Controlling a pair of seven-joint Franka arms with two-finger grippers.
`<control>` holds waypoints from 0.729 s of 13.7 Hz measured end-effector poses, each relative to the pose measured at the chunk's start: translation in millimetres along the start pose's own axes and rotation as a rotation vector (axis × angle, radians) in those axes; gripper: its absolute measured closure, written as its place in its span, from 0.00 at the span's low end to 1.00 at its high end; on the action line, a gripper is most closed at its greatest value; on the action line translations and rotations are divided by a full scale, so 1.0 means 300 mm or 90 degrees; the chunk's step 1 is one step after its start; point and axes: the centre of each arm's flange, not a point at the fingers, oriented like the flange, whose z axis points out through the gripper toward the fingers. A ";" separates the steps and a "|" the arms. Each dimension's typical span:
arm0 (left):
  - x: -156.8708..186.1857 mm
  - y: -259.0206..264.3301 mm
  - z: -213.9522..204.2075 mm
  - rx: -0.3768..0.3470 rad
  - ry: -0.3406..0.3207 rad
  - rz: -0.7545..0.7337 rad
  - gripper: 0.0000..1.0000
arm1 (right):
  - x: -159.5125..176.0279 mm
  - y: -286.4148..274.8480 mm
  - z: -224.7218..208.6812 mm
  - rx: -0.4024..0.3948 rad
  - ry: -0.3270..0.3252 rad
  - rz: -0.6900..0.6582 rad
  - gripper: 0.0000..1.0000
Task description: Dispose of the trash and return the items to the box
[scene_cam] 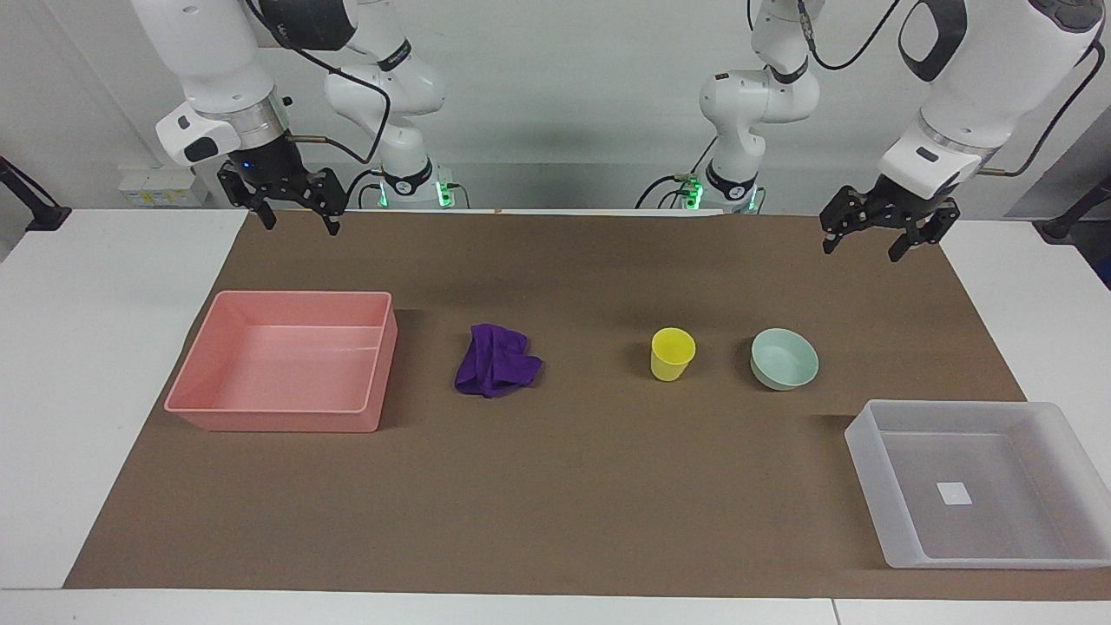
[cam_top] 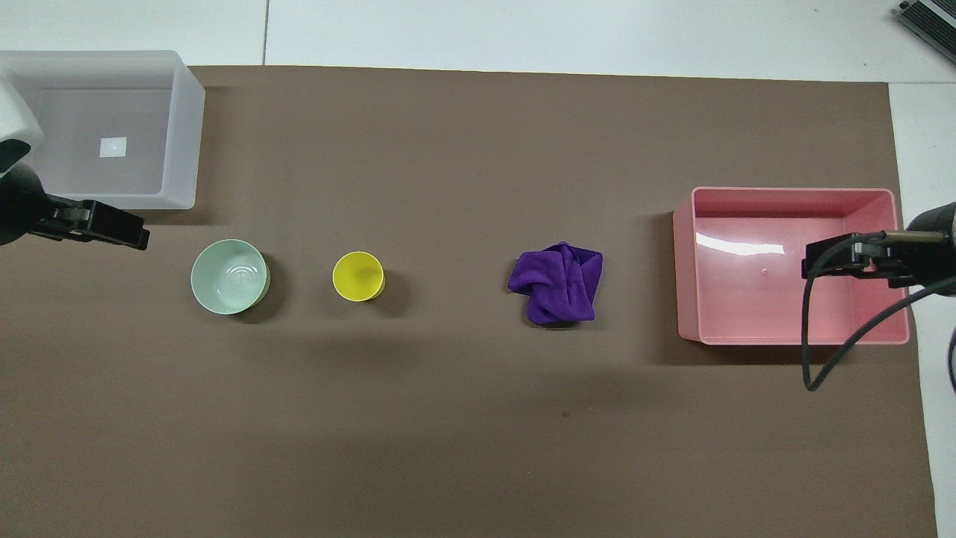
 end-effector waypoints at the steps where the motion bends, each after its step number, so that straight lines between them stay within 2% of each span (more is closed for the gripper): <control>1: 0.000 0.000 0.000 0.000 0.000 -0.001 0.00 | 0.000 0.003 0.000 0.000 0.001 0.001 0.00; 7: 0.001 -0.008 0.010 0.002 0.000 -0.007 0.00 | 0.003 0.022 0.004 0.000 0.002 0.004 0.00; 10: 0.016 -0.018 0.085 0.003 0.010 -0.017 0.00 | 0.003 0.022 0.004 0.000 0.002 0.000 0.00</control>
